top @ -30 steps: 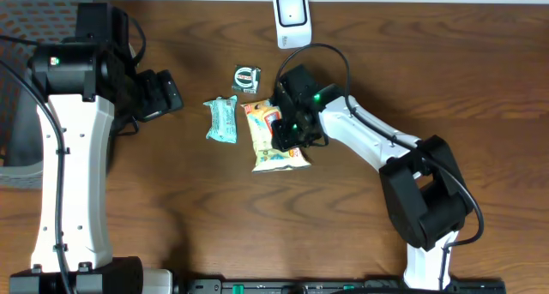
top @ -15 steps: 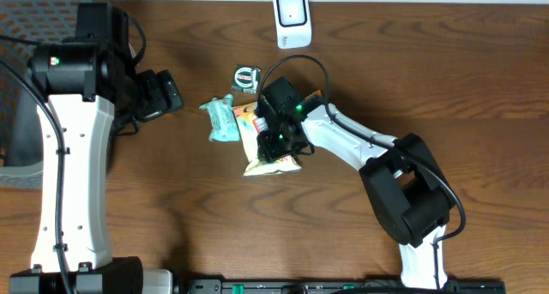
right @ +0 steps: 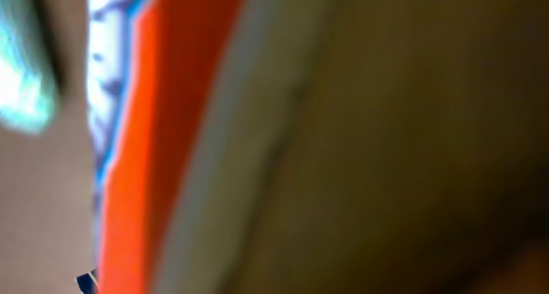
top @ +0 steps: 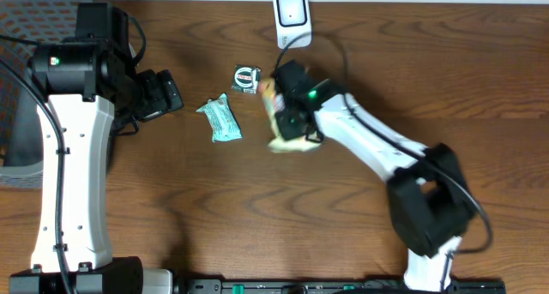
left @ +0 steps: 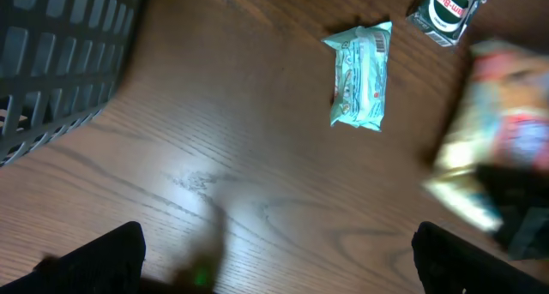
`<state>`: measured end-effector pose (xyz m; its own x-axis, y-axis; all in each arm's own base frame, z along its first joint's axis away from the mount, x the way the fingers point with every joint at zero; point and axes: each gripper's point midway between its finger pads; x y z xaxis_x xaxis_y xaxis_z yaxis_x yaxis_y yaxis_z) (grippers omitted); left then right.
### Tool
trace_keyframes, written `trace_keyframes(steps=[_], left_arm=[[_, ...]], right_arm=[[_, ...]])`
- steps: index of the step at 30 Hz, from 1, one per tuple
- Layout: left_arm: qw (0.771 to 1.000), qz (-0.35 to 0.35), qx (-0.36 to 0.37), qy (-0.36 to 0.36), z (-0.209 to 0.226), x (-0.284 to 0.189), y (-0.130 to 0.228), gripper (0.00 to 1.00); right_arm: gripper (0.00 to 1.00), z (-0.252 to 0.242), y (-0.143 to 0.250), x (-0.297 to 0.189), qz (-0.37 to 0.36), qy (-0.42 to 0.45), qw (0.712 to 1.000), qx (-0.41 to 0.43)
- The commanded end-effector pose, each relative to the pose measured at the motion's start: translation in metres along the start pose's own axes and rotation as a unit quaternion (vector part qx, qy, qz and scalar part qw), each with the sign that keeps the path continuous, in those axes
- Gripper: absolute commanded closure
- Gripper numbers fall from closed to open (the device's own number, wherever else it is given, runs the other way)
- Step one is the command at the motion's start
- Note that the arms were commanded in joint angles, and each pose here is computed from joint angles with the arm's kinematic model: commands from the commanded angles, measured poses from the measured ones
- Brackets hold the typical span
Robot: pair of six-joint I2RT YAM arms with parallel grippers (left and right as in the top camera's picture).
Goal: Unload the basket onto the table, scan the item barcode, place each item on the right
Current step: 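Lift the orange pack with the right gripper toward the scanner, then raise the orange pack in front of the scanner window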
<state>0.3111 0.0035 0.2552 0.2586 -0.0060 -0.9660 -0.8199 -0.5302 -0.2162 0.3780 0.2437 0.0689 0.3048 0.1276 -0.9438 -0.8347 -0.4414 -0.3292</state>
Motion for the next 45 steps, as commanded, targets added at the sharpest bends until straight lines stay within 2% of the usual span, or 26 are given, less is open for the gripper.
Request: trace_keyframes(steps=[1,5,7,11,16,19,23,26,32,38,45], left_arm=[[1.0,0.004,-0.007,-0.004,0.002,0.002,0.001,0.02],[1.0,0.004,-0.007,-0.004,0.002,0.002,0.001,0.02],[1.0,0.004,-0.007,-0.004,0.002,0.002,0.001,0.02],[1.0,0.004,-0.007,-0.004,0.002,0.002,0.001,0.02],[1.0,0.004,-0.007,-0.004,0.002,0.002,0.001,0.02],[1.0,0.004,-0.007,-0.004,0.002,0.002,0.001,0.03],[1.0,0.004,-0.007,-0.004,0.002,0.002,0.001,0.02],[1.0,0.004,-0.007,-0.004,0.002,0.002,0.001,0.02],[1.0,0.004,-0.007,-0.004,0.002,0.002,0.001,0.02],[1.0,0.004,-0.007,-0.004,0.002,0.002,0.001,0.02],[1.0,0.004,-0.007,-0.004,0.002,0.002,0.001,0.02]], right_arm=[[0.99,-0.078,-0.049,-0.09,-0.128,0.209,0.969,0.038],[0.99,-0.132,-0.052,-0.141,-0.166,0.378,0.908,0.073],[0.99,-0.149,-0.05,-0.15,-0.161,0.425,0.888,0.075],[0.99,-0.172,-0.042,-0.128,-0.117,0.447,0.886,0.047],[0.99,-0.206,-0.022,-0.085,-0.007,0.467,0.884,-0.03],[0.99,-0.218,-0.011,-0.064,0.052,0.466,0.879,-0.08],[0.99,-0.221,0.003,-0.048,0.091,0.462,0.877,-0.098],[0.98,-0.214,0.01,-0.035,0.108,0.436,0.886,-0.113],[0.92,-0.166,0.018,0.002,0.114,0.292,0.936,-0.161],[0.99,-0.124,0.016,0.02,0.09,0.195,0.962,-0.167],[0.99,-0.076,0.013,0.031,0.061,0.097,0.986,-0.122]])
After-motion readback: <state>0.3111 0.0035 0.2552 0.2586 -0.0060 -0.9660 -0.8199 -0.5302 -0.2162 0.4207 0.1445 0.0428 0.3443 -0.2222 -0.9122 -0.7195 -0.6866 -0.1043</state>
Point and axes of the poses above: each gripper's point midway between its finger pads, its own x axis out along the fingers, its own z axis along the line the jaws close on, y = z × x, and after that the axes turned 9 degrees about -x, right-handed
